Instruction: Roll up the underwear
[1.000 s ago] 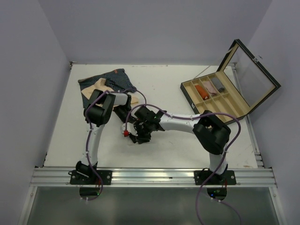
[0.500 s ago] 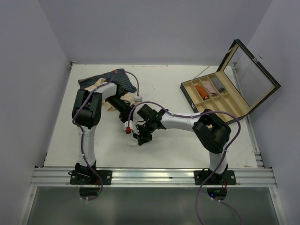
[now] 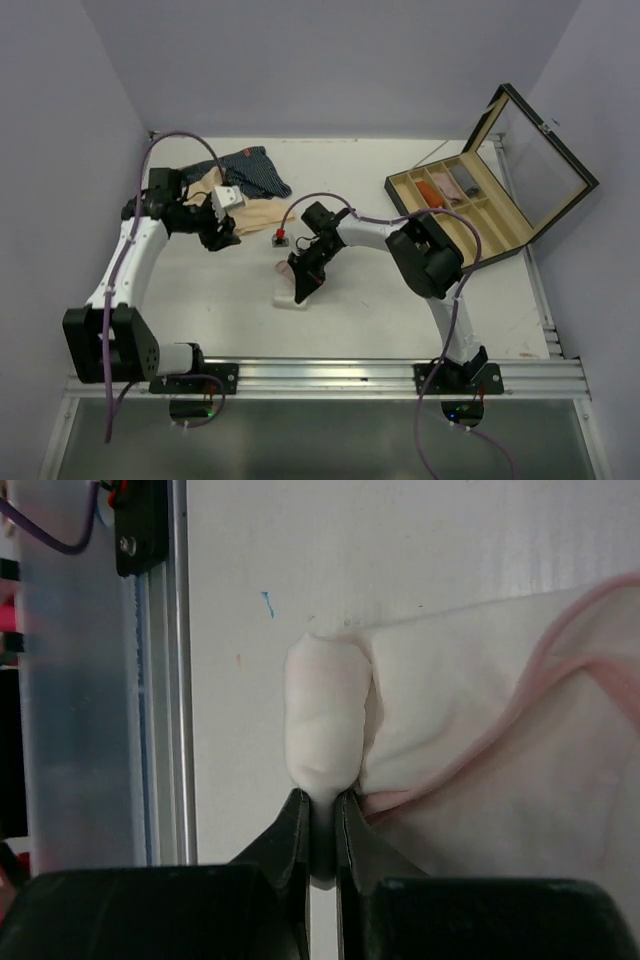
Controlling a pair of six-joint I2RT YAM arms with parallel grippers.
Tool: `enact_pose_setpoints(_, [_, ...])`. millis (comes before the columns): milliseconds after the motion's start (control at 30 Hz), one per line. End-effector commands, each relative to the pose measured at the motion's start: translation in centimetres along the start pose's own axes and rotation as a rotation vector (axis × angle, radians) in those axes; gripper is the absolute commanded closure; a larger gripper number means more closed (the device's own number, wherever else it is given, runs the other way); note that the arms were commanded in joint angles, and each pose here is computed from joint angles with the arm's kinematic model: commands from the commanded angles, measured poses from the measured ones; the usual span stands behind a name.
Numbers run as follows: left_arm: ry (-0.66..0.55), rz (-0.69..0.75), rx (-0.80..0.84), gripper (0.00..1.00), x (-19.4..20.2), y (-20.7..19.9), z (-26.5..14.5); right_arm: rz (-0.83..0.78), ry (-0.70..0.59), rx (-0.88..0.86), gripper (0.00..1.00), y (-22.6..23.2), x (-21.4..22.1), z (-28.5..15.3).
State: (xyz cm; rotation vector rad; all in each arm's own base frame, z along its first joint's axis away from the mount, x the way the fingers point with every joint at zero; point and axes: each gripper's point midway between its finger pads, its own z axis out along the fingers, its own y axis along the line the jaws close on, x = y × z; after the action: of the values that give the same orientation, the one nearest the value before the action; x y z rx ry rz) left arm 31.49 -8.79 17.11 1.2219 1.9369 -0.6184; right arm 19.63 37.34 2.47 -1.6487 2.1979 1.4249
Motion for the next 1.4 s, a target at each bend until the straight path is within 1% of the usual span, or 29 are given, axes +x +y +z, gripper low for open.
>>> enact_pose_setpoints(0, [0.060,0.185,-0.109,0.45,1.6,-1.2,0.1,0.153,-0.003,-0.079,1.00,-0.5,0.5,0.3])
enact_pose_setpoints(33, [0.071,0.233,-0.113,0.45,2.5,-3.0,0.7,0.168,-0.006,-0.090,1.00,-0.7,0.6,0.4])
enact_pose_setpoints(67, [0.087,0.259,-0.116,0.45,3.1,-3.8,1.3,0.202,0.002,-0.105,1.00,-1.3,1.1,0.8])
enact_pose_setpoints(100, [0.102,0.310,-0.083,0.44,3.3,-5.7,2.5,0.224,0.001,-0.136,1.00,-1.3,1.2,1.0])
enact_pose_setpoints(133, [0.121,0.310,-0.055,0.43,4.9,-7.3,3.6,0.243,0.013,-0.157,1.00,-1.4,1.6,1.2])
enact_pose_setpoints(167, [0.088,0.364,-0.095,0.42,3.8,-7.4,4.0,0.267,0.041,-0.186,1.00,-1.8,2.3,1.6])
enact_pose_setpoints(267, [0.094,0.482,-0.028,0.42,3.7,-11.3,7.3,0.319,0.058,-0.225,1.00,-2.7,3.2,1.9])
enact_pose_setpoints(467, [0.133,0.546,0.053,0.42,4.7,-13.4,11.0,0.349,0.056,-0.225,1.00,-3.9,3.9,2.0])
enact_pose_setpoints(667, [0.197,0.595,0.115,0.43,6.6,-13.8,13.5,0.357,0.066,-0.222,1.00,-4.1,4.3,2.2])
enact_pose_setpoints(767, [0.230,0.599,0.165,0.46,7.8,-14.6,14.3,0.359,0.066,-0.218,1.00,-4.2,4.4,2.1])
enact_pose_setpoints(833, [0.270,0.582,0.200,0.53,9.2,-15.1,14.6,0.360,0.064,-0.214,1.00,-4.3,4.3,1.9])
enact_pose_setpoints(867, [0.281,0.579,0.215,0.58,9.7,-15.4,14.8,0.360,0.062,-0.214,0.98,-4.2,4.2,1.9])
enact_pose_setpoints(900, [0.297,0.567,0.229,0.70,10.1,-15.6,14.8,0.358,0.061,-0.210,0.96,-4.2,4.1,1.8])
enact_pose_setpoints(933, [0.328,0.548,0.251,0.75,11.0,-15.9,14.8,0.363,0.059,-0.205,0.94,-4.2,4.0,1.6])
enact_pose_setpoints(967, [0.343,0.536,0.269,0.79,11.5,-16.2,14.7,0.352,0.054,-0.195,0.88,-4.0,3.5,1.2])
enact_pose_setpoints(1000, [0.351,0.527,0.292,0.86,11.7,-16.5,14.7,0.344,0.051,-0.185,0.85,-4.0,3.2,0.9])
enact_pose_setpoints(1033, [0.403,0.505,0.347,0.91,13.1,-17.2,14.2,0.352,0.061,-0.139,0.82,-4.6,3.2,0.2])
enact_pose_setpoints(1067, [0.413,0.497,0.377,0.95,13.4,-17.7,14.1,0.327,0.046,-0.102,0.75,-4.6,2.2,-0.8])
enact_pose_setpoints(1100, [0.427,0.486,0.401,0.99,13.8,-18.0,14.0,0.320,0.041,-0.067,0.71,-4.8,1.8,-1.6])
enact_pose_setpoints(1133, [0.470,0.457,0.441,1.00,14.9,-18.6,13.4,0.328,0.022,-0.020,0.65,-5.5,1.4,-3.2])
enact_pose_setpoints(1167, [0.466,0.441,0.464,1.00,14.8,-19.1,13.4,0.294,-0.008,0.023,0.62,-5.1,0.0,-5.0])
enact_pose_setpoints(1200, [0.498,0.407,0.500,1.00,15.5,-19.6,13.0,0.294,-0.041,0.068,0.60,-5.6,-0.8,-7.0])
enact_pose_setpoints(1233, [0.505,0.387,0.520,1.00,15.7,-19.9,12.9,0.281,-0.057,0.109,0.57,-5.6,-1.4,-8.5])
enact_pose_setpoints(1267, [0.486,0.357,0.543,1.00,15.0,-20.2,13.1,0.235,-0.100,0.143,0.56,-4.6,-2.9,-10.8])
enact_pose_setpoints(1300, [0.519,0.311,0.581,1.00,15.7,-20.7,12.8,0.221,-0.135,0.183,0.55,-4.8,-3.3,-13.0])
enact_pose_setpoints(1367, [0.500,0.243,0.608,1.00,14.6,-20.3,13.4,0.186,-0.165,0.257,0.54,-4.4,-3.8,-15.9])
